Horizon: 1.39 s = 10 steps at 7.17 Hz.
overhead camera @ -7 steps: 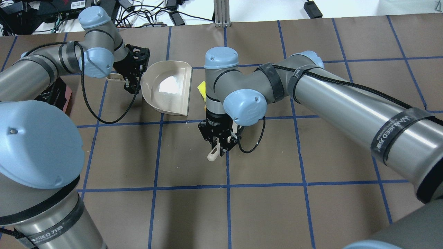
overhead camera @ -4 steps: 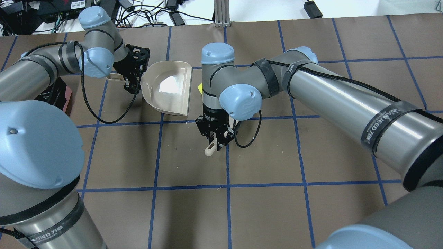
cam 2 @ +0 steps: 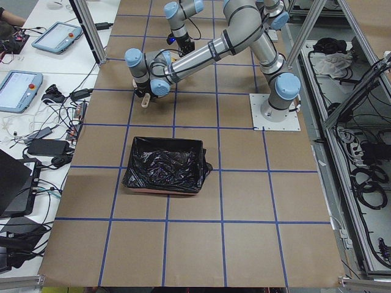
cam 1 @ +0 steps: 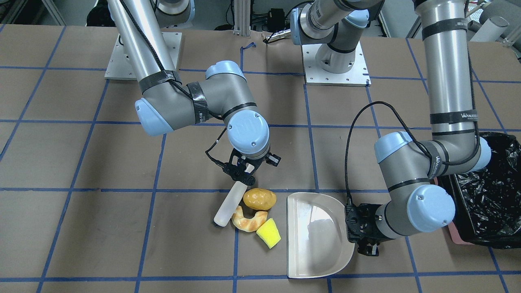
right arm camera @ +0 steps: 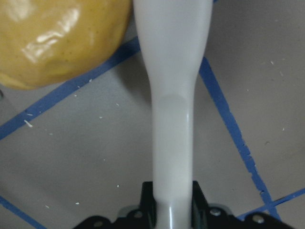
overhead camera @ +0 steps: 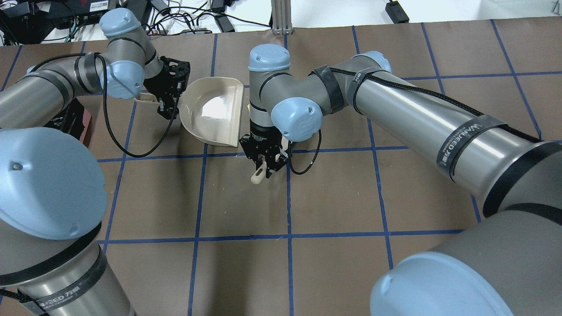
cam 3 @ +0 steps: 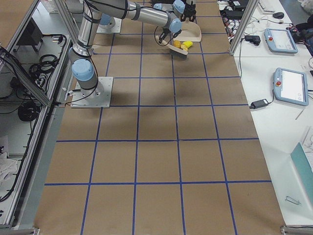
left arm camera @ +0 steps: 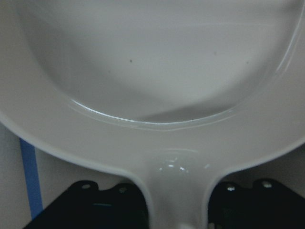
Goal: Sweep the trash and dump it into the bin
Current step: 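Sweep the sponge, roll and pastry into the dustpan with the right gripper's brush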
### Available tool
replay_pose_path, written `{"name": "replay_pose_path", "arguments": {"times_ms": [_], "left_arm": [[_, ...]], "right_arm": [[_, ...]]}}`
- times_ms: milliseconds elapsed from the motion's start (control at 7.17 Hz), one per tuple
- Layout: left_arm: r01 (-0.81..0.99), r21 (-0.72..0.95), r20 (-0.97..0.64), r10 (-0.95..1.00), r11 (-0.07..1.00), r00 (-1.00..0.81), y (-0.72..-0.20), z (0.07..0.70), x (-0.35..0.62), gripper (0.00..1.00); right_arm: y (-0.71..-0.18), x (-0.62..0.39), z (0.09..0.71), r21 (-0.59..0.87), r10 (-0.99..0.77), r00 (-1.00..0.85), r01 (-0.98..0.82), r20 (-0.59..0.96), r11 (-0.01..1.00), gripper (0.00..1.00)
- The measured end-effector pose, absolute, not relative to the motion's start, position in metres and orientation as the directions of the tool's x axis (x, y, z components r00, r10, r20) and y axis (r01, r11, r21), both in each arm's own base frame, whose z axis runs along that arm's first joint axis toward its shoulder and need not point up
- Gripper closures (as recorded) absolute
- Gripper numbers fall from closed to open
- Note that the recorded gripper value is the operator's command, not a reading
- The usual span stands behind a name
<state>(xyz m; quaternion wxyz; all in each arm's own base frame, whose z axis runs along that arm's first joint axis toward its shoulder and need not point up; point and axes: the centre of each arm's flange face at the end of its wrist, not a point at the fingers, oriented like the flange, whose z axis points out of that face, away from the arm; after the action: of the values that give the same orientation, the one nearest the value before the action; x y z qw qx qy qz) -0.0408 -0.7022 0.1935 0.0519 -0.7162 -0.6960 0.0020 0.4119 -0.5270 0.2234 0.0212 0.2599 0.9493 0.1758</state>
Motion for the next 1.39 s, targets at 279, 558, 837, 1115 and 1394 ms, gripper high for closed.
{"name": "replay_pose_path", "arguments": {"times_ms": [279,558,837,1115,1394], "left_arm": [[0.997,-0.078,0.072,0.997,-0.026,0.032,-0.702,0.192,-0.040,0.95],[0.997,-0.078,0.075,0.997,-0.026,0.032,-0.702,0.190,-0.040,0.95],[0.997,-0.079,0.076,0.997,-0.026,0.032,-0.702,0.189,-0.040,0.95],[0.997,-0.079,0.075,0.997,-0.026,0.032,-0.702,0.189,-0.039,0.95],[0.997,-0.078,0.075,0.997,-0.024,0.030,-0.702,0.189,-0.039,0.95]], "right_arm": [[-0.531,0.416,0.224,0.350,0.504,-0.863,0.480,0.027,0.804,0.76],[-0.535,0.419,0.223,0.342,0.490,-0.872,0.456,-0.016,0.822,0.76],[-0.538,0.422,0.222,0.337,0.457,-0.888,0.414,-0.056,0.845,0.76],[-0.540,0.424,0.220,0.333,0.426,-0.900,0.376,-0.089,0.865,0.76],[-0.544,0.428,0.219,0.326,0.409,-0.903,0.351,-0.130,0.878,0.76]]}}
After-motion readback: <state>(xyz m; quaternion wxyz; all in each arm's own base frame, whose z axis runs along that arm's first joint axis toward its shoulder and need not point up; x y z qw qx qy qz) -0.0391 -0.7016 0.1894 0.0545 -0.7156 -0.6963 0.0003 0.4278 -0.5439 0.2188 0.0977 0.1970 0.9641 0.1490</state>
